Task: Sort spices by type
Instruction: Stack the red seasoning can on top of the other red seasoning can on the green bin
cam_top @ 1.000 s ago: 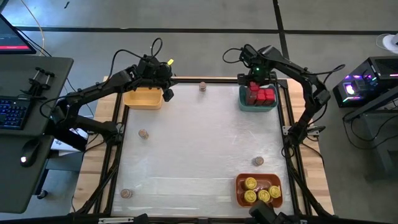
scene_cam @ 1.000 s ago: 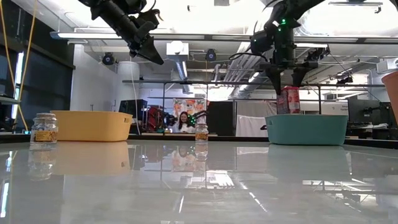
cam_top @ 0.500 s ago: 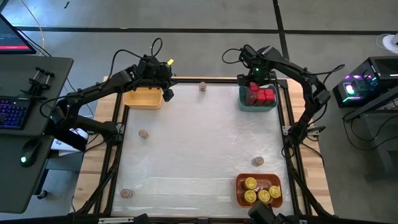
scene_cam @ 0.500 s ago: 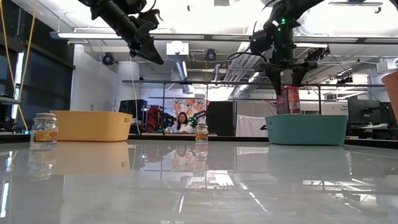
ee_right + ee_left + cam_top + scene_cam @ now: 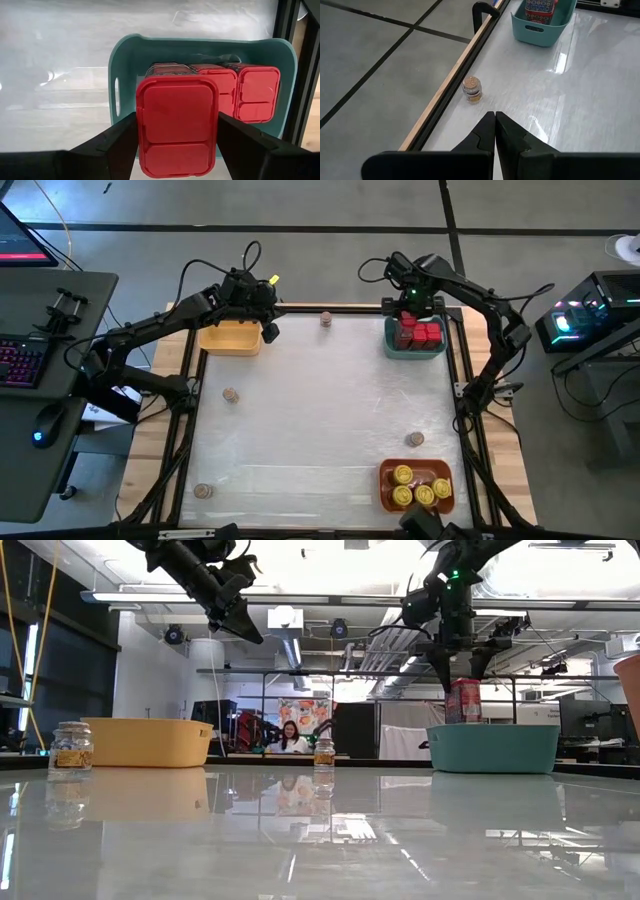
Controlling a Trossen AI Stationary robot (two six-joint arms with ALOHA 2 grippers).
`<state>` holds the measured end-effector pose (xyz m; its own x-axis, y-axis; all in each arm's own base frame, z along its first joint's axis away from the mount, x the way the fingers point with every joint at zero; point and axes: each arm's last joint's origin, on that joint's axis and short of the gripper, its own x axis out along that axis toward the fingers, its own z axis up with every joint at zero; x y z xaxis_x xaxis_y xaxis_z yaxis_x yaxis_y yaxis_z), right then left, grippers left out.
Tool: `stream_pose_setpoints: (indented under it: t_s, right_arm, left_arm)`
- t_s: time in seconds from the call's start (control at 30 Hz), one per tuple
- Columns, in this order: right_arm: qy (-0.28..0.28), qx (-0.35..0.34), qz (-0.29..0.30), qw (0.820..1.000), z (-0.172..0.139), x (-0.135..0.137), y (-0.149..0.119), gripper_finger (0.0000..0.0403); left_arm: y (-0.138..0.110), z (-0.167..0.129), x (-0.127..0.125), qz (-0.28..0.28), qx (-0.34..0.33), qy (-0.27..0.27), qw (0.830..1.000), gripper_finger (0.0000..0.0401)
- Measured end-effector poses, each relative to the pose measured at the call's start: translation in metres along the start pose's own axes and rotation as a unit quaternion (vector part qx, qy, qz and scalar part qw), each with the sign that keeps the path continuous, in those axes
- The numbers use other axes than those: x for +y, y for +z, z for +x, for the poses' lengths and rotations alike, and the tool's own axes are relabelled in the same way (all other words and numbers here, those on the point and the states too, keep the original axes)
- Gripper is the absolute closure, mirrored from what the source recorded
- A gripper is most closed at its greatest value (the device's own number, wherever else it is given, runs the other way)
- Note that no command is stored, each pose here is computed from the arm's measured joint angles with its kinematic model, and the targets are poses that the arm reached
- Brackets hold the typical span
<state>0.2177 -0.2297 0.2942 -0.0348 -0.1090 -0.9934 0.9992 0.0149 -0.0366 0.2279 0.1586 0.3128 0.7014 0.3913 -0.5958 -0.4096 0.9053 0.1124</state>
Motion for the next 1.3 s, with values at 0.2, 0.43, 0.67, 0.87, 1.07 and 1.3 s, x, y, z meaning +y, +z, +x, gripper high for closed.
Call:
stream_pose_setpoints:
  t_s: [0.2, 0.43, 0.67, 0.87, 1.07, 1.3]
  right_arm:
    - [0.0, 0.001, -0.007, 1.0, 0.0, -0.0001, -0.0002, 0.0159]
    - [0.0, 0.001, -0.024, 1.0, 0.0, 0.0001, -0.0004, 0.0159]
    - [0.002, -0.001, -0.016, 1.0, -0.0001, 0.0004, 0.0001, 0.0159]
    - [0.003, -0.003, -0.003, 1.0, -0.0001, 0.0007, 0.0004, 0.0159]
    - [0.002, -0.004, 0.002, 1.0, -0.0003, 0.0005, 0.0004, 0.0153]
    - [-0.005, 0.003, 0.001, 1.0, -0.0004, -0.0009, -0.0011, 0.012]
  left_arm:
    - [0.0, 0.0, 0.0, 0.0, 0.0, 0.0, 1.0, 0.0401]
    - [0.0, 0.0, 0.0, 0.0, 0.0, 0.0, 1.0, 0.0401]
    - [0.0, 0.0, 0.0, 0.003, 0.0, 0.0, 1.0, 0.0401]
    - [0.0, 0.0, 0.0, 0.004, 0.0, 0.0, 1.0, 0.0401]
    - [0.0, 0.0, 0.0, 0.004, 0.0, 0.0, 1.0, 0.0401]
    - [0.0, 0.0, 0.0, 0.004, 0.0, 0.0, 1.0, 0.0401]
